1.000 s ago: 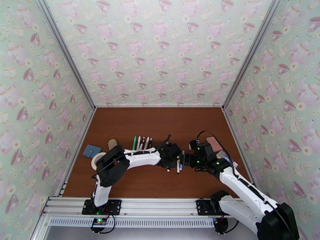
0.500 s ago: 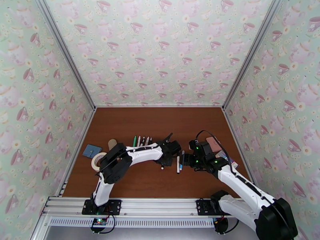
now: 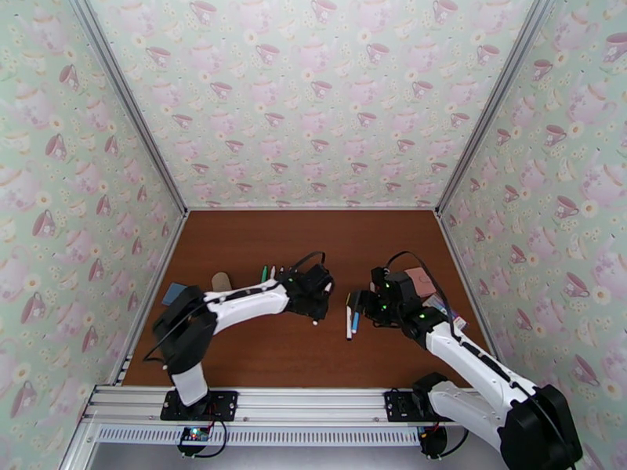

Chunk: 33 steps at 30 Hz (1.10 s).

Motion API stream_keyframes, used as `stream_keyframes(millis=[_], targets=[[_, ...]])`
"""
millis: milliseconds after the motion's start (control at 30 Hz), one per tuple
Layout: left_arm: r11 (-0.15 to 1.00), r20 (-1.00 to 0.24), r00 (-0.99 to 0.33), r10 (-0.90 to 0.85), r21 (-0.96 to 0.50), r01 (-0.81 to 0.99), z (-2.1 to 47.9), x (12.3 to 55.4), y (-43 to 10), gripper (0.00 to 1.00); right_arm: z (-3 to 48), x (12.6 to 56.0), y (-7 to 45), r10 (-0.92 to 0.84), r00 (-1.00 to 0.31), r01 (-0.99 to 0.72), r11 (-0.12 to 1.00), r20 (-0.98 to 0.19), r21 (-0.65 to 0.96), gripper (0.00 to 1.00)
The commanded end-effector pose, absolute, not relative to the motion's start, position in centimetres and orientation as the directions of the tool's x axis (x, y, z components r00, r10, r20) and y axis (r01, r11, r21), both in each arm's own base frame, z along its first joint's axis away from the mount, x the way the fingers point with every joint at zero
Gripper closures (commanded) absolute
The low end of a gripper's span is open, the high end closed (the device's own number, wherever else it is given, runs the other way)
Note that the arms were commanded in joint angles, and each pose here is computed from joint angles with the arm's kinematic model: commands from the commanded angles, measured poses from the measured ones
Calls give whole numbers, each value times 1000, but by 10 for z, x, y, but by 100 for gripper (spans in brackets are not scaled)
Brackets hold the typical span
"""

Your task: Open the pen caps

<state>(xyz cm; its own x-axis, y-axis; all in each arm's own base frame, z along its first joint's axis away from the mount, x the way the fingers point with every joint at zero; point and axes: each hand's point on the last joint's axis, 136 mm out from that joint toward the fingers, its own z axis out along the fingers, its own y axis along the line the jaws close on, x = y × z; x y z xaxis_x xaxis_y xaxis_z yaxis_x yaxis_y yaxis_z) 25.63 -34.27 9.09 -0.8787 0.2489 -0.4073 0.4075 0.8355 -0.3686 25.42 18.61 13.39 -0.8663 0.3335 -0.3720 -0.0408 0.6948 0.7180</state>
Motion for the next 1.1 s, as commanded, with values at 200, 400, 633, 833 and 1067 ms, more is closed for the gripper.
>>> stream_keyframes(millis=[200,400,633,833,1067], targets=[[504,-552,-802,228,-638,582,164,245,-363,87,190,275,213,383,-837,-141,540,-391,830,46],[384,-515,-816,262,-720,578,165,223,-366,87,204,283,225,347,-841,-202,512,-416,835,44],[245,-501,-835,228,-800,547,182,216,-364,87,218,289,234,345,-837,-241,464,-425,852,44],[210,-478,-844,243,-824,527,182,211,-363,87,231,287,239,334,-832,-292,416,-444,861,52],[138,-474,-845,247,-846,515,193,207,-368,87,234,285,241,320,-833,-313,400,-451,862,58]])
